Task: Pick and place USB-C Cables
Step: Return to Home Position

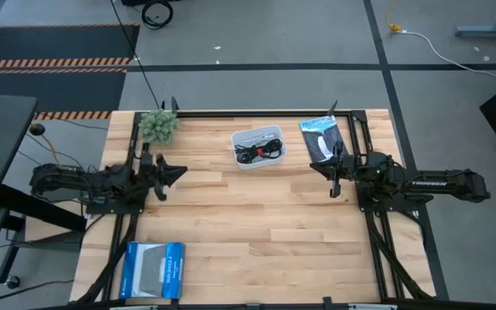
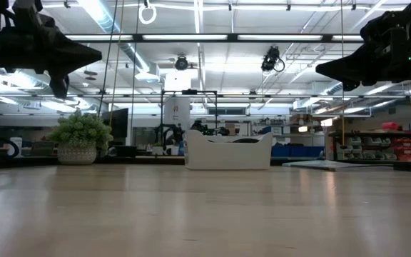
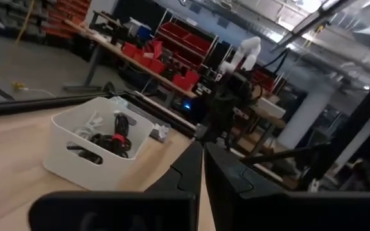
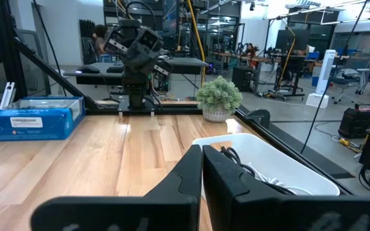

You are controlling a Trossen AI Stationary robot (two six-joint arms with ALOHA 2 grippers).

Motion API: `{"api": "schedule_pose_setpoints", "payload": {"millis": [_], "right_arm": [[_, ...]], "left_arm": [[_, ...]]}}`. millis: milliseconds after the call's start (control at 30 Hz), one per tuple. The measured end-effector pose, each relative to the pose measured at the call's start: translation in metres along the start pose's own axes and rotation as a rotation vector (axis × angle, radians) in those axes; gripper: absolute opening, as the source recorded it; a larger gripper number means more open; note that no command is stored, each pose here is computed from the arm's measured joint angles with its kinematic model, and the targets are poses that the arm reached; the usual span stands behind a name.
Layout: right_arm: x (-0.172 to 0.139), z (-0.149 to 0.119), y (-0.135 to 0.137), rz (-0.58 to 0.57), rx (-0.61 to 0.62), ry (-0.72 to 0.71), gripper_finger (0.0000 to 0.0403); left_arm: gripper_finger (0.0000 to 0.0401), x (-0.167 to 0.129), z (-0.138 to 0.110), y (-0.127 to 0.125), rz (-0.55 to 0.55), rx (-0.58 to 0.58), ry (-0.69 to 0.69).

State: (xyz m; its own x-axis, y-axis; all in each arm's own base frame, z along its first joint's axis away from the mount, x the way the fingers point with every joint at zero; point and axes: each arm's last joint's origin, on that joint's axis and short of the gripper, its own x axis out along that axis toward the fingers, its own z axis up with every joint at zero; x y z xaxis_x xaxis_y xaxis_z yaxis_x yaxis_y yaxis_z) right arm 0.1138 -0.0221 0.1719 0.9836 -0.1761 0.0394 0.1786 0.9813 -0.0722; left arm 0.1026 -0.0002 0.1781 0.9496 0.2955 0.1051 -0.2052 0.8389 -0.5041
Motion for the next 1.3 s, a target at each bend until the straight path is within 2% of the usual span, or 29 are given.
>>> {"api": "schedule_pose_setpoints", "payload": {"millis": [100,233,433,900,1300], "right_arm": [[0.0,0.0,0.0,0.0,0.0,0.0,0.002],[0.0,0.0,0.0,0.0,0.0,0.0,0.002],[0.0,0.0,0.0,0.0,0.0,0.0,0.002],[0.0,0.0,0.0,0.0,0.0,0.0,0.002],[0.0,0.0,0.0,0.0,0.0,0.0,0.002]], "left_arm": [[0.0025,0.0,0.0,0.001,0.015,0.052,-0.001],[0.0025,0.0,-0.004,0.005,0.099,0.085,0.011],[0.0025,-0.001,-0.01,0.009,0.134,0.123,0.072],[0.0025,-0.001,-0.012,0.009,0.12,0.206,0.102],[0.0025,-0.001,-0.012,0.009,0.114,0.199,0.107]]}}
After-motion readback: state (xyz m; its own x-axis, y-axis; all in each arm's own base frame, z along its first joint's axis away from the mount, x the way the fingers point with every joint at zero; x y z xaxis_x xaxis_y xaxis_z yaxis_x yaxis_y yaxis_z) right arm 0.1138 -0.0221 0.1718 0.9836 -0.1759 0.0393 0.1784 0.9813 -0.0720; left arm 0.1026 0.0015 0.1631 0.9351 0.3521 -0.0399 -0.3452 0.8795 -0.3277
